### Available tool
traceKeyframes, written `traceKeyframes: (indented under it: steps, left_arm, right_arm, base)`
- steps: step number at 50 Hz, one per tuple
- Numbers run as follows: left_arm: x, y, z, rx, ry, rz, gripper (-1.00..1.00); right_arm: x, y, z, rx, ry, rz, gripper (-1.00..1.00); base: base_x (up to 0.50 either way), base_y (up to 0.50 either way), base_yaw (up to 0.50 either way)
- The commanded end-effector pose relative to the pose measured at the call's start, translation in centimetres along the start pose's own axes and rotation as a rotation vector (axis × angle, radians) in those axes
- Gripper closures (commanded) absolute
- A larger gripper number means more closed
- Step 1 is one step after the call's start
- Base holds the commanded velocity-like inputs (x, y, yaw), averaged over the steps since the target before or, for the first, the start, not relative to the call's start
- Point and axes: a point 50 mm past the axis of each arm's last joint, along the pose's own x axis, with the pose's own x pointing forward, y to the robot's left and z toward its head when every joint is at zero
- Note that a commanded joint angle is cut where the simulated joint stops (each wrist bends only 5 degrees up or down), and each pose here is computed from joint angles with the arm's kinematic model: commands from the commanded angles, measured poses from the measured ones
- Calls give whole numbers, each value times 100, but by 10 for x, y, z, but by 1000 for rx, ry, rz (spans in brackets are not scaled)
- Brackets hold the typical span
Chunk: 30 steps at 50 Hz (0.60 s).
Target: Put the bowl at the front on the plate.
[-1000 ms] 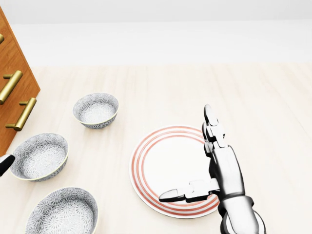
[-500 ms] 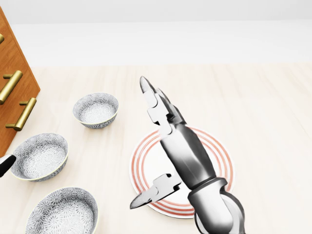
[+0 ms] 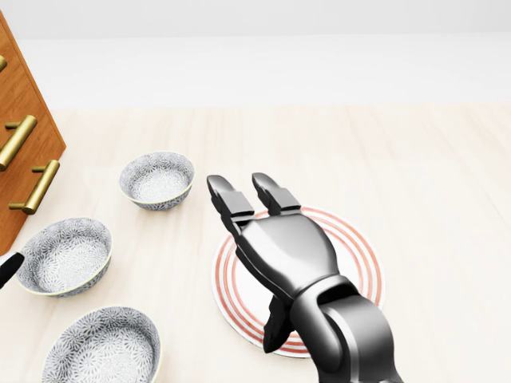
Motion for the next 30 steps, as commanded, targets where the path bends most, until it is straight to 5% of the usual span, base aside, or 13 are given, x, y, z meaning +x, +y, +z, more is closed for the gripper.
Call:
traceKeyframes:
  steps: [1,30]
  left_arm:
    - [0,0,-1,3,5,-1,-100]
    - [0,0,1,-1,-2,-1,-100]
  right_arm:
    - [-3,-5,2,-183,130,36,-100]
    - [-5,4,17,-242,145,51,-100]
  base:
    - [0,0,0]
    - [0,0,0]
